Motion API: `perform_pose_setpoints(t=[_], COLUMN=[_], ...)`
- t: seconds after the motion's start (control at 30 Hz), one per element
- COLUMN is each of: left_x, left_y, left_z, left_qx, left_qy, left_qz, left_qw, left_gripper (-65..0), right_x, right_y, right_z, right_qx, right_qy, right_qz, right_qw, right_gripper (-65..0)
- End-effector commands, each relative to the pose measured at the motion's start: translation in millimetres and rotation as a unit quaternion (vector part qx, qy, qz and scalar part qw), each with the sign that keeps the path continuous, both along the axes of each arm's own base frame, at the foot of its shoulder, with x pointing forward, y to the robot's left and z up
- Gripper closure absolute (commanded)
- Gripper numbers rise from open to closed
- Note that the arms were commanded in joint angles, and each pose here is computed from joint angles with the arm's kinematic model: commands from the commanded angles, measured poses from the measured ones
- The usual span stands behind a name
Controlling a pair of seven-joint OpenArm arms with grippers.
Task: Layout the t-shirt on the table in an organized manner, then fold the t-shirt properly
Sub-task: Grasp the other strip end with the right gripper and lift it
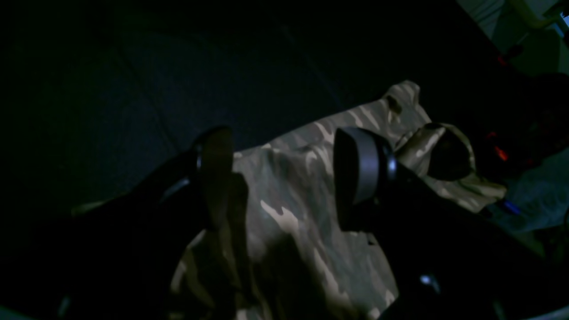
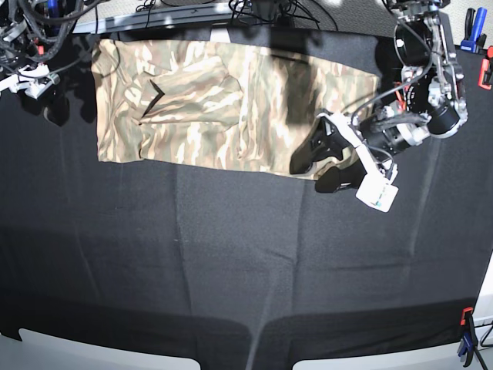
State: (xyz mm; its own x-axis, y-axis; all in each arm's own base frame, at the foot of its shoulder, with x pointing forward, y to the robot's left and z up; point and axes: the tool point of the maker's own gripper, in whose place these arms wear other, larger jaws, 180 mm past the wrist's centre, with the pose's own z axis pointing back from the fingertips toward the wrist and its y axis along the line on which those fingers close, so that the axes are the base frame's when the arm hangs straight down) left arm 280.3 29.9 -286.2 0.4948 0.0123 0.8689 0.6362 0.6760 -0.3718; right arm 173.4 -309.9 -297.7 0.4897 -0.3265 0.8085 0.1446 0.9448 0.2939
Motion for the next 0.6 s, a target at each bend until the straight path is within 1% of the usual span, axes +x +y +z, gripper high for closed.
perform_pose_setpoints(t=[0.0, 0.1, 0.17, 0.27, 0.33, 0.4, 0.57], left_x=[4, 4, 4, 4, 4, 4, 4], left_y=[-2, -2, -2, -2, -2, -1, -1], left_z=[15, 15, 15, 15, 15, 15, 15], left_qx=[-0.016, -0.016, -0.016, -0.016, -0.016, -0.016, -0.016], left_qy=[-0.022, -0.022, -0.022, -0.022, -0.022, -0.022, -0.022], left_qz=[0.000, 0.000, 0.000, 0.000, 0.000, 0.000, 0.000], left_qw=[1.000, 1.000, 1.000, 1.000, 1.000, 1.000, 1.000], left_gripper=[-33.5, -33.5, -33.5, -33.5, -33.5, -33.5, -33.5], right_x=[6, 8, 13, 21, 23, 25, 34], right_y=[-4, -10, -11, -8, -1, 6, 38], right_z=[12, 6, 6, 4, -7, -25, -59], right_qx=[-0.018, -0.037, -0.041, -0.032, -0.022, -0.016, 0.023], right_qy=[-0.020, 0.004, 0.003, -0.002, 0.013, 0.043, 0.081], right_qz=[0.002, -0.006, -0.009, -0.003, 0.008, 0.022, 0.077], right_qw=[0.9996, 0.9993, 0.9991, 0.9995, 0.9996, 0.9987, 0.9935], right_gripper=[-47.3, -47.3, -47.3, -47.2, -47.2, -47.2, -47.2])
